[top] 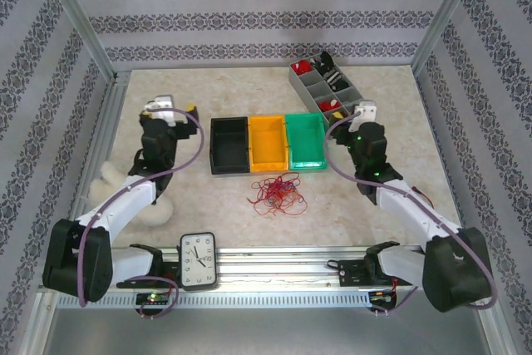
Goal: Untangle the cables
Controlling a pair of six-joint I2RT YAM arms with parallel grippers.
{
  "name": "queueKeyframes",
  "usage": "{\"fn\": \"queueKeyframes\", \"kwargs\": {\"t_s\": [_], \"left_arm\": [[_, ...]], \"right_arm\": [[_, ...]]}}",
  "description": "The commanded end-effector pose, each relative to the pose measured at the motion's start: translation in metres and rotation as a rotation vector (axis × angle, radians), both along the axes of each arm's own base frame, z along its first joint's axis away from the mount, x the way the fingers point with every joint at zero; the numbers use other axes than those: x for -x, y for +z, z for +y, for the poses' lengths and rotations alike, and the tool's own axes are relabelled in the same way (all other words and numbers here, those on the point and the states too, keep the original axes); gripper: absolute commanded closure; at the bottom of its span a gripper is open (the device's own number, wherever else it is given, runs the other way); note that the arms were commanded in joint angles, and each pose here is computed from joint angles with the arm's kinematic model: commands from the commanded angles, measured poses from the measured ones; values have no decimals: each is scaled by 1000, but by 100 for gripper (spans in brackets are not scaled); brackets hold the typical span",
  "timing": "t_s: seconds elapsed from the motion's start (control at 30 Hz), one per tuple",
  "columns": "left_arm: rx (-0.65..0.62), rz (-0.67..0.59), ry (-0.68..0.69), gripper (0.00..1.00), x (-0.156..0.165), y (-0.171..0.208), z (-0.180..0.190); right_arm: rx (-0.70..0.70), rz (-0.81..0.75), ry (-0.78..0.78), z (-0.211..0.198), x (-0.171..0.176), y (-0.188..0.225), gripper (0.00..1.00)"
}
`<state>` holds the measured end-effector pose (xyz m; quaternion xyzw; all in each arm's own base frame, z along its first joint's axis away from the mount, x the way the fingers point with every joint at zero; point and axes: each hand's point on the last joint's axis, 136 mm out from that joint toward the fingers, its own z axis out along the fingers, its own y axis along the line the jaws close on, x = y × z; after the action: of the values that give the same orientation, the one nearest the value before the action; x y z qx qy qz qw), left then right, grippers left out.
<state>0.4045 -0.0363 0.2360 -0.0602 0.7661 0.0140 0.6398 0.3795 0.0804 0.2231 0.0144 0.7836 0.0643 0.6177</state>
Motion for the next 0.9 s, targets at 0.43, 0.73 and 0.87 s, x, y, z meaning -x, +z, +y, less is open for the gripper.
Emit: {"fn": "queueKeyframes", "kwargs": {"t_s": [0.43, 0.73, 0.87], "left_arm": [[194, 641, -581, 1, 72, -106, -201], [-96, 925, -952, 7, 158, -125, -228], [-168, 951, -975, 8, 159, -140, -242]], "right_arm": [[57, 536, 485, 147, 122, -87, 43], [81, 911, 529, 129, 173, -138, 45], [107, 966, 487, 121, 174, -160, 46]]}}
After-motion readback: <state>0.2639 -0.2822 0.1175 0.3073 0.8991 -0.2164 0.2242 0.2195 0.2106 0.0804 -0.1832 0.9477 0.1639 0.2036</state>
